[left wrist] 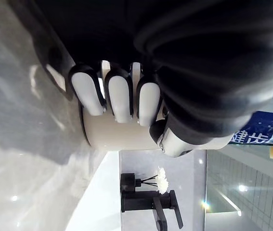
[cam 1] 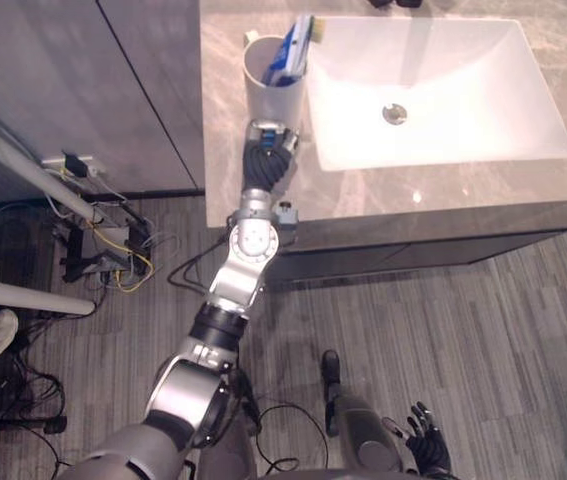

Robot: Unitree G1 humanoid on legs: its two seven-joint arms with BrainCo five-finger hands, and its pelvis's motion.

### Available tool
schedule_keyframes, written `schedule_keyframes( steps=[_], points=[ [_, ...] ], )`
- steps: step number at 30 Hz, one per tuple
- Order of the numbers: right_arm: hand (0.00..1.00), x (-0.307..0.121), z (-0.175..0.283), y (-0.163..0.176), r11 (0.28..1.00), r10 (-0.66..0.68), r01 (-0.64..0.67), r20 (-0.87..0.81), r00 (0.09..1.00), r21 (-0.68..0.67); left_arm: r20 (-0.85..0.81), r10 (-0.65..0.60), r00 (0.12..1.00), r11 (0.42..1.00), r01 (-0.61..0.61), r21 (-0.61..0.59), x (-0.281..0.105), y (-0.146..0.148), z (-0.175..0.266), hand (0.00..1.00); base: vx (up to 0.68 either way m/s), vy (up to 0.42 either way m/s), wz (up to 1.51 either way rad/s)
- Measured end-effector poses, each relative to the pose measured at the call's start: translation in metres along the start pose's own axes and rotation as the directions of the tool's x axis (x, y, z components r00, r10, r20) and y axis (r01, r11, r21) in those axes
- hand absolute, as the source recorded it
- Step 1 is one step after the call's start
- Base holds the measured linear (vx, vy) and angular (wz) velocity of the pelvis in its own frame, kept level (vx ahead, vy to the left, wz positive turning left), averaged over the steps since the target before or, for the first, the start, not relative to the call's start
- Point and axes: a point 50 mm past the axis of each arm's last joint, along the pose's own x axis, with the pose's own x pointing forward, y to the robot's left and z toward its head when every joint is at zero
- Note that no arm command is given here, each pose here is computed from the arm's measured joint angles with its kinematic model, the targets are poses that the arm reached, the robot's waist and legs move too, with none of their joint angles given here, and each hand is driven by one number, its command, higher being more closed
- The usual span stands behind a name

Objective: Organize washtable

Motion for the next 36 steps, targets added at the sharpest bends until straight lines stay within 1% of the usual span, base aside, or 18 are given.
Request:
schedule_keyframes(
  steps=[4, 18, 31, 36],
  points=[
    [0.0, 0.0, 0.001, -0.003, 1.0, -0.004, 0.004, 0.003, 1.0, -0.009, 0.005, 0.026, 1.0, 1.0, -0.026, 0.005, 0.004, 0.002, 0.003, 1.0, 0.0, 0.0, 0.0],
    [0.0, 0.001, 0.003, -0.007, 1.0, -0.008, 0.008, 0.007, 1.0, -0.027, 0.044, 0.031, 0.999, 1.0, -0.031, -0.006, 0.013, 0.001, 0.015, 1.0, 0.0, 0.0, 0.0],
    [0.0, 0.001, 0.004, -0.007, 1.0, -0.011, 0.011, 0.009, 1.0, -0.017, 0.069, 0.033, 0.997, 0.999, -0.032, -0.011, 0.018, 0.0, 0.023, 1.0, 0.0, 0.0, -0.01],
    [0.0, 0.002, 0.009, -0.006, 1.0, -0.005, 0.005, 0.031, 1.0, -0.011, 0.104, 0.025, 0.994, 1.0, -0.024, -0.013, 0.026, -0.003, 0.035, 1.0, 0.0, 0.001, -0.01]
  ],
)
